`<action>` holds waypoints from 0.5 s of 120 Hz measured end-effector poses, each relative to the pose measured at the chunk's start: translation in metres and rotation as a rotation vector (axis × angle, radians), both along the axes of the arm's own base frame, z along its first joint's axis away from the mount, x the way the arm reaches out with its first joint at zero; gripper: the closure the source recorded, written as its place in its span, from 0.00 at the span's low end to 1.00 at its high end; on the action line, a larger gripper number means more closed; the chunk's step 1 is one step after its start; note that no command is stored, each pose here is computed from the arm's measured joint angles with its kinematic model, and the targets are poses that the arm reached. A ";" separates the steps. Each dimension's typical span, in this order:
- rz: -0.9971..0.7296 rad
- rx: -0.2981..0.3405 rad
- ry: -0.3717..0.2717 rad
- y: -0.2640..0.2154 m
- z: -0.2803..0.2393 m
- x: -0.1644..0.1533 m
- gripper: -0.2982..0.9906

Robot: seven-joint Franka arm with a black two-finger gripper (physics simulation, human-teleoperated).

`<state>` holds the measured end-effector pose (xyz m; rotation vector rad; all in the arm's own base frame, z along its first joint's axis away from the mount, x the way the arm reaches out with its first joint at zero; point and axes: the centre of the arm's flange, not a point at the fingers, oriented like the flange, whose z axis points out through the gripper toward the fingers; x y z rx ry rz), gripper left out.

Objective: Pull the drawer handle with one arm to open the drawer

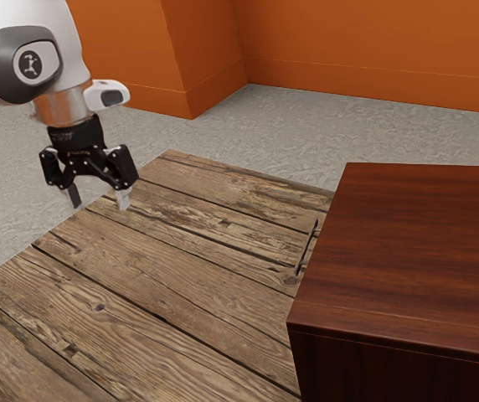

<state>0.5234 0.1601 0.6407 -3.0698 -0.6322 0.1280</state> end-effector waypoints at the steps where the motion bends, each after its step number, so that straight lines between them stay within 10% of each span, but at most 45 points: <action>1: -0.001 0.000 -0.001 -0.001 0.000 0.000 0.23; 32: -0.073 -0.004 -0.029 -0.045 0.007 0.012 0.23; 60: -0.155 -0.020 -0.216 -0.098 0.097 0.012 0.23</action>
